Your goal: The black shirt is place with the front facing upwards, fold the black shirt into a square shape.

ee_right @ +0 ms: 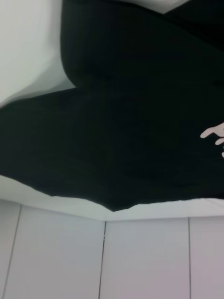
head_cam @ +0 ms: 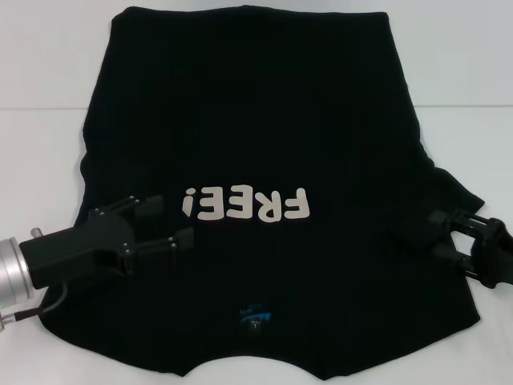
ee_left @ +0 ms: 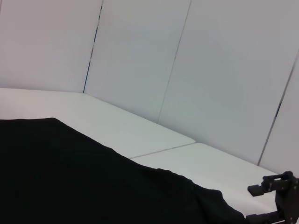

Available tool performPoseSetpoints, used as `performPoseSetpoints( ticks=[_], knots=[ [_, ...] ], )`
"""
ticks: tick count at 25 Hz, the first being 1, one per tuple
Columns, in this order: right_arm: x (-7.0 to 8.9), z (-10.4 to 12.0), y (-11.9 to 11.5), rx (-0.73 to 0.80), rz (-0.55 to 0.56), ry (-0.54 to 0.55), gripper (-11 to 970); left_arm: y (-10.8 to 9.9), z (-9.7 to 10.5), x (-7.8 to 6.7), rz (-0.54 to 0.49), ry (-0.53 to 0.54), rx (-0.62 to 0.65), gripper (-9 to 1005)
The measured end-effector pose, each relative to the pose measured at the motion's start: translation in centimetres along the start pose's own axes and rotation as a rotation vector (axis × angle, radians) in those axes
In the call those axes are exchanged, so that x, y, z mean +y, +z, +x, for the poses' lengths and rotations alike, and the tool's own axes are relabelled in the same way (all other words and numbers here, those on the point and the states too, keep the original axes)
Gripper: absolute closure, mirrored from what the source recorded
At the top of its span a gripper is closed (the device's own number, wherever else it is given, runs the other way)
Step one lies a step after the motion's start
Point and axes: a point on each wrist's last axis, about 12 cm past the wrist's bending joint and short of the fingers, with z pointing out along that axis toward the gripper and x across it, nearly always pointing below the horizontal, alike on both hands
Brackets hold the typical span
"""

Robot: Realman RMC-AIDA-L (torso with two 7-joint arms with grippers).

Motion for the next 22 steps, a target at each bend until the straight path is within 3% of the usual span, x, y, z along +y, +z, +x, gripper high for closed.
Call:
performPoseSetpoints(
  ticks=[22],
  knots=[
    [0.8,-0.6,2.7,-0.011,0.077,-0.06,226,0.0,0.0,0.0,0.005,-0.005,-0.002,88]
  ],
)
